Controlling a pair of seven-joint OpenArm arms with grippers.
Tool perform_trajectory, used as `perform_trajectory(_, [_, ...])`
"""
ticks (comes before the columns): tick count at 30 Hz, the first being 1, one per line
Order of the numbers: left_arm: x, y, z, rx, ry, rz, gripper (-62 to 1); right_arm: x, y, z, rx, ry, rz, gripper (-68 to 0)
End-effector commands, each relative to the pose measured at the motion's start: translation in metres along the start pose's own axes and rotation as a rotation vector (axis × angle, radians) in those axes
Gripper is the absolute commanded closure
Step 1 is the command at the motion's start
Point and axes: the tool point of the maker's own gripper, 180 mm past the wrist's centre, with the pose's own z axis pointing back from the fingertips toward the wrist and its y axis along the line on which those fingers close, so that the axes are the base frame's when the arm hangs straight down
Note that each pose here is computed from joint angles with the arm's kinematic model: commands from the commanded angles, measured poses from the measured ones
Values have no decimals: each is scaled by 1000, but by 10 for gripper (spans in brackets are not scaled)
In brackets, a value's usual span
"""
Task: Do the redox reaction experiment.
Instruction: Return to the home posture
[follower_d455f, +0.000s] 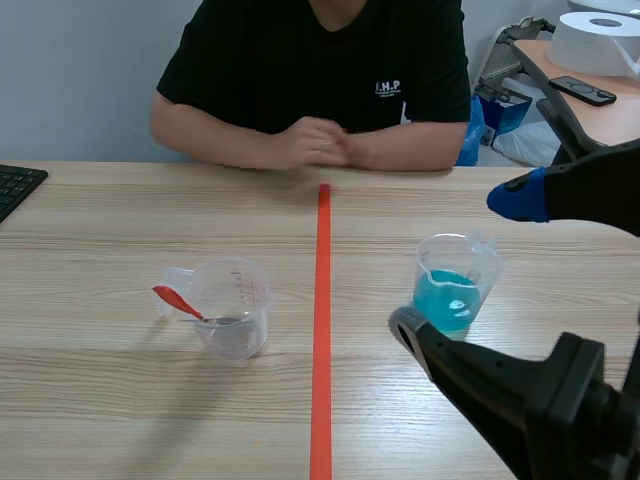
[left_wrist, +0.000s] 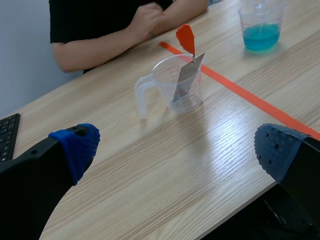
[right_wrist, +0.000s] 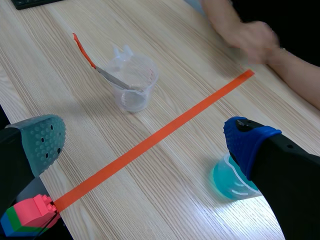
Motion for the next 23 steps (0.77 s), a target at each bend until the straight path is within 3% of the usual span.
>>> perform_trajectory(1, [7, 1, -3, 1, -25, 9, -623, 5, -2, -1, -3, -25, -5, -679])
perform_trajectory(23, [8, -1, -2, 2, -25, 20, -623, 3, -1, -1, -2, -16, -5, -679])
